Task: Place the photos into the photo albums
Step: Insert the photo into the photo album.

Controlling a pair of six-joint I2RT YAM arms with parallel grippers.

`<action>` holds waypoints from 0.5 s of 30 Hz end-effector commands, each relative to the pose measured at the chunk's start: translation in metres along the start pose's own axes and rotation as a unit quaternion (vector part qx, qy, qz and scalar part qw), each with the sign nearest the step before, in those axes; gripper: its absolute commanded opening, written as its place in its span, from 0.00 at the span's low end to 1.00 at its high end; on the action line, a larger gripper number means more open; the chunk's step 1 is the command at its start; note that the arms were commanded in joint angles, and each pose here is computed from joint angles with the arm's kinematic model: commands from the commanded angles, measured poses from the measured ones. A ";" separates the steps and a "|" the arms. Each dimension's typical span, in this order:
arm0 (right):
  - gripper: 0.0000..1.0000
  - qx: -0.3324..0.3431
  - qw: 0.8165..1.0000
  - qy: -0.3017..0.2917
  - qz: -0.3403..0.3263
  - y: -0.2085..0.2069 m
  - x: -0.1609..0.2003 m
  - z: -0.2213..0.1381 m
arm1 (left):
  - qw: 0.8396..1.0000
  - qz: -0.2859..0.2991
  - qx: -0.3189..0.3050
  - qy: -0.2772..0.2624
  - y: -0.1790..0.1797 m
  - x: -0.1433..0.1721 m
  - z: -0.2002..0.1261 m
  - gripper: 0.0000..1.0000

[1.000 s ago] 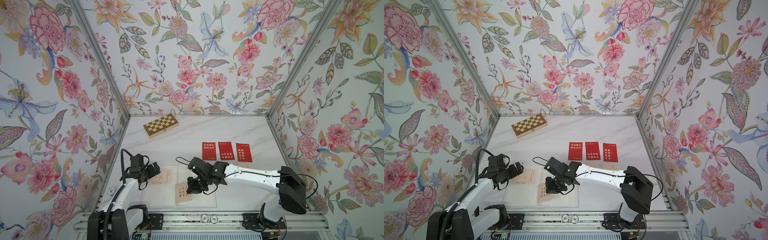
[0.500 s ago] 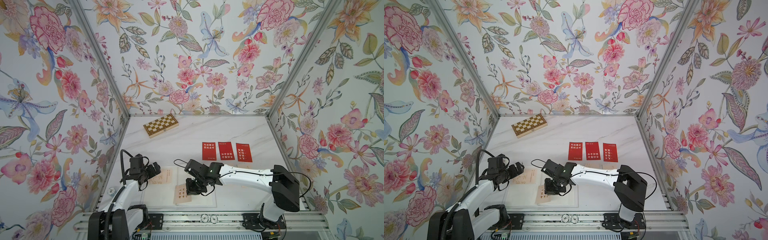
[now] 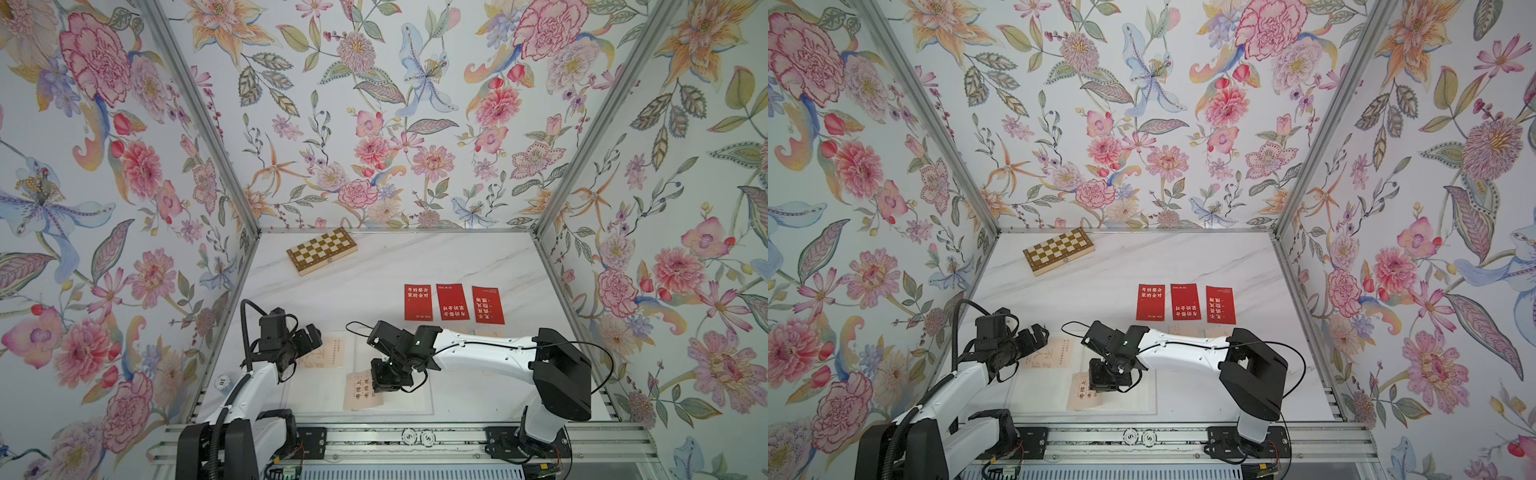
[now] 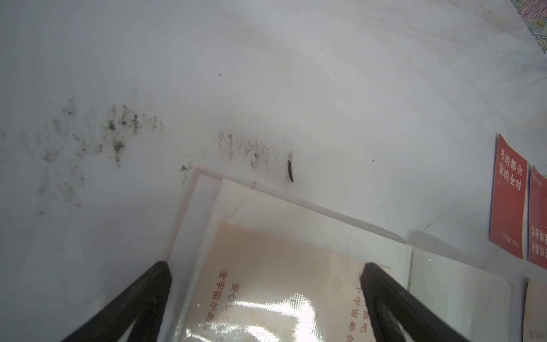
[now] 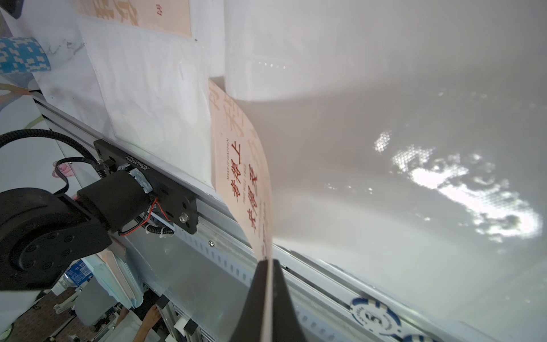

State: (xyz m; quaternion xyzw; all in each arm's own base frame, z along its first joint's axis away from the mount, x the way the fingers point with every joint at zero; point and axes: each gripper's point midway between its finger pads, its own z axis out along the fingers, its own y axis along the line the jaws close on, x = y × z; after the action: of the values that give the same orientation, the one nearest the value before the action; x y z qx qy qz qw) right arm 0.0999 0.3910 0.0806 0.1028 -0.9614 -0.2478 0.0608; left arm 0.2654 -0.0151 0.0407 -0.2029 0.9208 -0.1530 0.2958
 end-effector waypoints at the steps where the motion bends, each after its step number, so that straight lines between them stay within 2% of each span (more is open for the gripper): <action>1: 0.00 0.004 1.000 0.011 -0.011 -0.006 -0.003 0.008 | 1.000 -0.006 -0.004 0.026 0.007 0.015 0.003 0.98; 11: 0.03 -0.038 0.998 0.034 -0.035 0.005 -0.013 0.024 | 0.999 -0.005 -0.001 0.039 0.006 0.019 0.006 0.97; 13: 0.07 -0.043 0.998 0.038 -0.037 0.006 -0.015 0.028 | 0.999 -0.004 -0.003 0.041 0.007 0.020 0.006 0.97; 15: 0.16 -0.050 0.997 0.041 -0.041 0.008 -0.016 0.031 | 0.999 -0.003 -0.004 0.041 0.007 0.020 0.006 0.97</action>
State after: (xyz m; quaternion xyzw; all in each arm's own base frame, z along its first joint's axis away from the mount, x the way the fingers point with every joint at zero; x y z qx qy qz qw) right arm 0.1082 0.4091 0.0583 0.1338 -0.9459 -0.2816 0.0898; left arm 0.2680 -0.0154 0.0394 -0.1987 0.9212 -0.1534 0.2971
